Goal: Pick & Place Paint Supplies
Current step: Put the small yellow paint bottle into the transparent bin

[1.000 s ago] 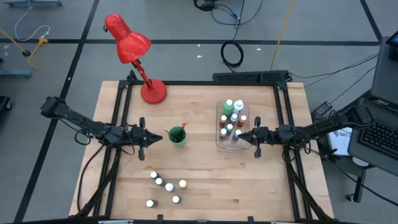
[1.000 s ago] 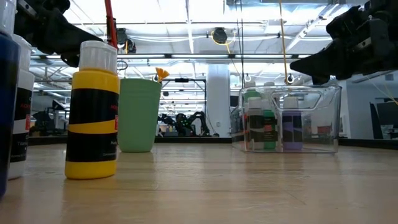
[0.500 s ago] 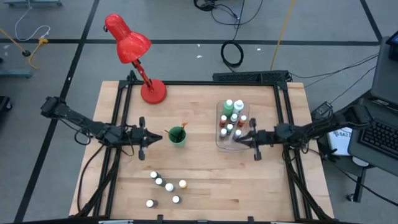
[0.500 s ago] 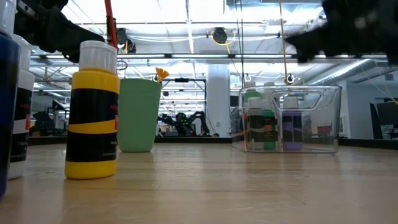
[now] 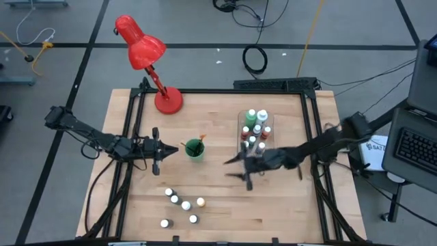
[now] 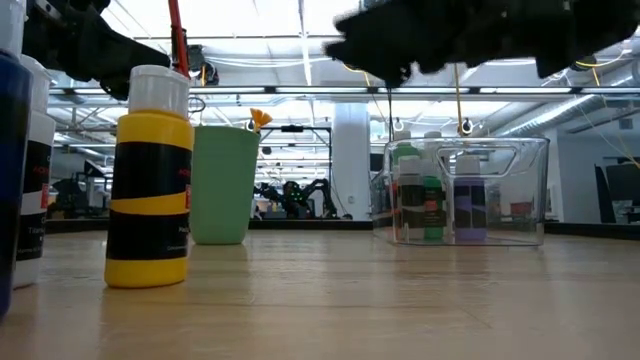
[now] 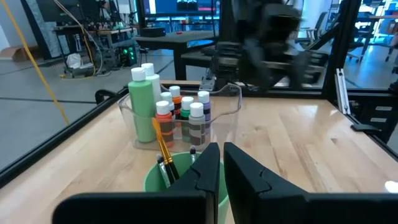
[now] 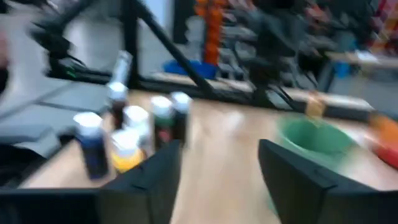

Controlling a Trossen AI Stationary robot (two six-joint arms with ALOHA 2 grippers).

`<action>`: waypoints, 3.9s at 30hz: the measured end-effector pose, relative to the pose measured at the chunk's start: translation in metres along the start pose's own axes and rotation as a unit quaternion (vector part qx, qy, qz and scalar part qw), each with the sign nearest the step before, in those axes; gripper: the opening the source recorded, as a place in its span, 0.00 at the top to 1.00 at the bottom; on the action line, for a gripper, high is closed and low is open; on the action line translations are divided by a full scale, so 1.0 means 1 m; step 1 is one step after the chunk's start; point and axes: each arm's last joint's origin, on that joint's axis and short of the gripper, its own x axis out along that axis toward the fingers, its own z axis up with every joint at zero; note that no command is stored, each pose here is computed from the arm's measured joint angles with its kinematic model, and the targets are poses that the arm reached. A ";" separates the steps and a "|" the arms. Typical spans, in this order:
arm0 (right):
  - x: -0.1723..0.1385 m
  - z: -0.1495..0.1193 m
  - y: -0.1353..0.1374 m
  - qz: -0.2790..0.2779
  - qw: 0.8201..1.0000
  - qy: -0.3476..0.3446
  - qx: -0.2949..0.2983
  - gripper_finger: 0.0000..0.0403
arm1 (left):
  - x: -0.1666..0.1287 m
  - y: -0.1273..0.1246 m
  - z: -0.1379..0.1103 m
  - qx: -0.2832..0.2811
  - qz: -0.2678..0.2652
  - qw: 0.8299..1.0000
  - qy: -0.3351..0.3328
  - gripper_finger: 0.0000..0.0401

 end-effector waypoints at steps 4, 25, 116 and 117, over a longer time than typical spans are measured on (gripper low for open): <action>0.029 -0.015 0.027 0.052 0.998 -0.039 -0.006 0.37 | 0.000 0.000 -0.001 -0.001 0.000 1.000 0.003 0.94; 0.113 -0.038 0.035 0.178 0.983 0.010 0.041 0.27 | 0.000 0.000 -0.005 0.007 0.001 1.000 0.022 0.94; -0.155 0.046 -0.027 -0.296 0.949 0.105 0.005 0.73 | 0.000 -0.002 -0.010 -0.013 -0.037 0.998 0.048 0.94; -0.159 0.038 -0.029 -0.300 0.949 0.099 0.012 0.73 | 0.000 -0.002 -0.010 -0.013 -0.037 0.998 0.048 0.94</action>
